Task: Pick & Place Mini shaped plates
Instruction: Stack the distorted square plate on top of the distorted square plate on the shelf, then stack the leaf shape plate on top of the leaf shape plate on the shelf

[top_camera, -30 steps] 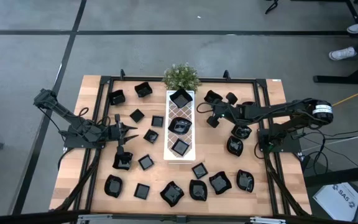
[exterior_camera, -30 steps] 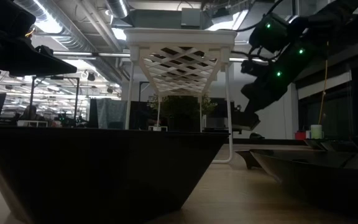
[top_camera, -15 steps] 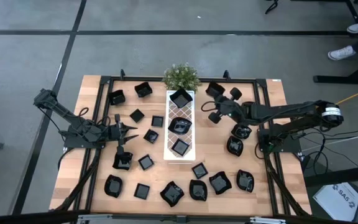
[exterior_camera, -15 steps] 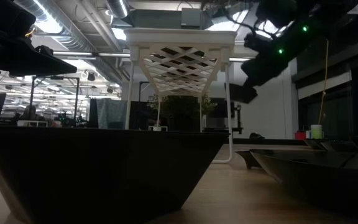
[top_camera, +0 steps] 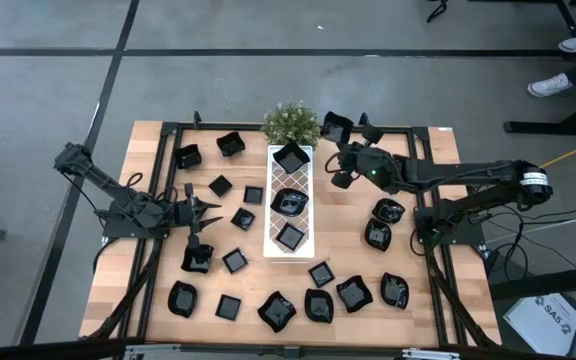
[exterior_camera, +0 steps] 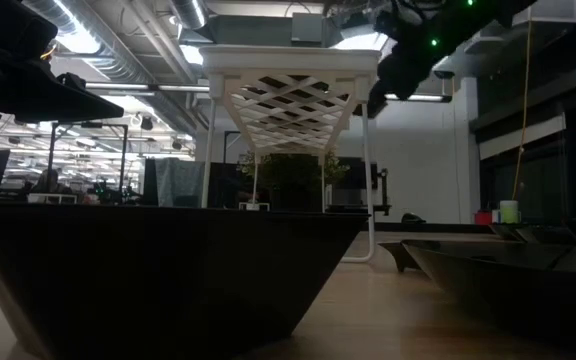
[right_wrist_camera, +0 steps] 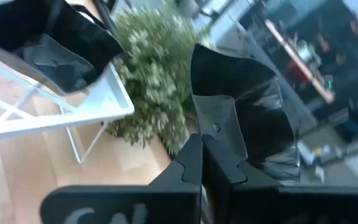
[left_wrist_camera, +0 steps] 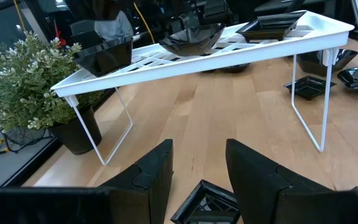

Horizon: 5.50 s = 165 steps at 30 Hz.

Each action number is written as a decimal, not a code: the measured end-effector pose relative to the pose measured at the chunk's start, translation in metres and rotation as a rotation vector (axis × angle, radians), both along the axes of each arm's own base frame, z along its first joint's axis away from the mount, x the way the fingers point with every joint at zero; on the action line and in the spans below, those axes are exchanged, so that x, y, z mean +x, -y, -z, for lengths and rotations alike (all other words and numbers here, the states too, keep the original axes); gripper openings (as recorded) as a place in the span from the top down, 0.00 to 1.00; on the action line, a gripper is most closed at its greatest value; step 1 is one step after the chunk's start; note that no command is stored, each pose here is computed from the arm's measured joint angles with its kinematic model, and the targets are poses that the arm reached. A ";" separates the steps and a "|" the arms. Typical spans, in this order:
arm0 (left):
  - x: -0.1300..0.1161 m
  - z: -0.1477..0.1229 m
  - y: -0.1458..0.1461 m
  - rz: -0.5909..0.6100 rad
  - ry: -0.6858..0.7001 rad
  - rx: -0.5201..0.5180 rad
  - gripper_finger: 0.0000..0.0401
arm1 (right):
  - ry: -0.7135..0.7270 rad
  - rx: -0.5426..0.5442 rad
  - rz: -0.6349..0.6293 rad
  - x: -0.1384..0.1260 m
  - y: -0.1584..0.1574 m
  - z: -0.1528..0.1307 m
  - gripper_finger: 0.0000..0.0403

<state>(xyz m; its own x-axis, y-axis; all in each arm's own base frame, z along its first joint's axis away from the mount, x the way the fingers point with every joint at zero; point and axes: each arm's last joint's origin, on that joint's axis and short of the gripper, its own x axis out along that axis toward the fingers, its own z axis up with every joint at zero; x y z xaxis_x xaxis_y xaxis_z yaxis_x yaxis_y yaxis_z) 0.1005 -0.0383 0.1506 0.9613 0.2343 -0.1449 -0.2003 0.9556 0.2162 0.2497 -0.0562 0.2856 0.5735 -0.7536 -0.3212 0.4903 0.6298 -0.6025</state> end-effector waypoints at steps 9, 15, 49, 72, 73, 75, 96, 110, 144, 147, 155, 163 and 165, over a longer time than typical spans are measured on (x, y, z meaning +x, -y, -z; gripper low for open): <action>0.000 0.000 0.000 0.000 0.000 0.000 0.64 | -0.169 -0.154 -0.283 0.018 -0.003 -0.008 0.99; 0.000 0.000 0.000 0.000 0.000 0.000 0.64 | -0.234 -0.243 -0.450 0.029 -0.007 -0.009 0.99; 0.000 0.000 0.000 0.000 0.000 0.000 0.64 | -0.320 -0.252 -0.714 0.042 0.002 0.001 0.95; 0.000 0.000 0.000 0.000 0.000 0.000 0.64 | -0.262 -0.254 -0.723 0.053 0.020 0.010 0.95; 0.000 0.000 0.000 0.000 0.000 0.000 0.64 | -0.260 -0.255 -0.723 0.054 0.020 0.010 0.95; 0.000 0.000 0.000 0.000 0.000 0.000 0.64 | -0.253 -0.260 -0.722 0.054 0.020 0.010 0.96; 0.000 0.000 0.000 0.000 0.000 0.000 0.64 | -0.221 -0.206 -0.698 0.054 0.022 0.010 0.88; 0.000 0.000 0.000 0.000 0.000 0.000 0.64 | -0.143 -0.114 -0.619 0.054 0.012 0.007 0.71; 0.000 0.000 0.000 0.000 0.000 0.000 0.64 | -0.132 0.753 -0.508 -0.007 -0.103 0.008 0.70; 0.000 0.000 0.000 0.000 0.000 0.000 0.64 | -0.183 0.787 -0.504 -0.012 -0.109 0.011 0.70; 0.000 0.000 0.000 0.000 0.000 0.000 0.64 | -0.285 0.825 -0.530 -0.024 -0.129 0.016 0.70; 0.000 0.000 0.000 0.000 0.000 0.000 0.64 | -0.327 0.954 -0.371 -0.032 -0.143 0.027 0.70; 0.000 0.000 0.000 0.000 0.000 0.000 0.64 | -0.363 0.978 -0.298 -0.034 -0.145 0.033 0.70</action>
<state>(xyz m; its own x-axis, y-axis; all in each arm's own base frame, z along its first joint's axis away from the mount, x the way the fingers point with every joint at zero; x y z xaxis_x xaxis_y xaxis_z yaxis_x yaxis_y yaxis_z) 0.1005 -0.0383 0.1506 0.9613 0.2343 -0.1449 -0.2003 0.9556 0.2163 0.2155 0.0886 0.2529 0.4404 0.0750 -0.8947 0.1317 0.9803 0.1470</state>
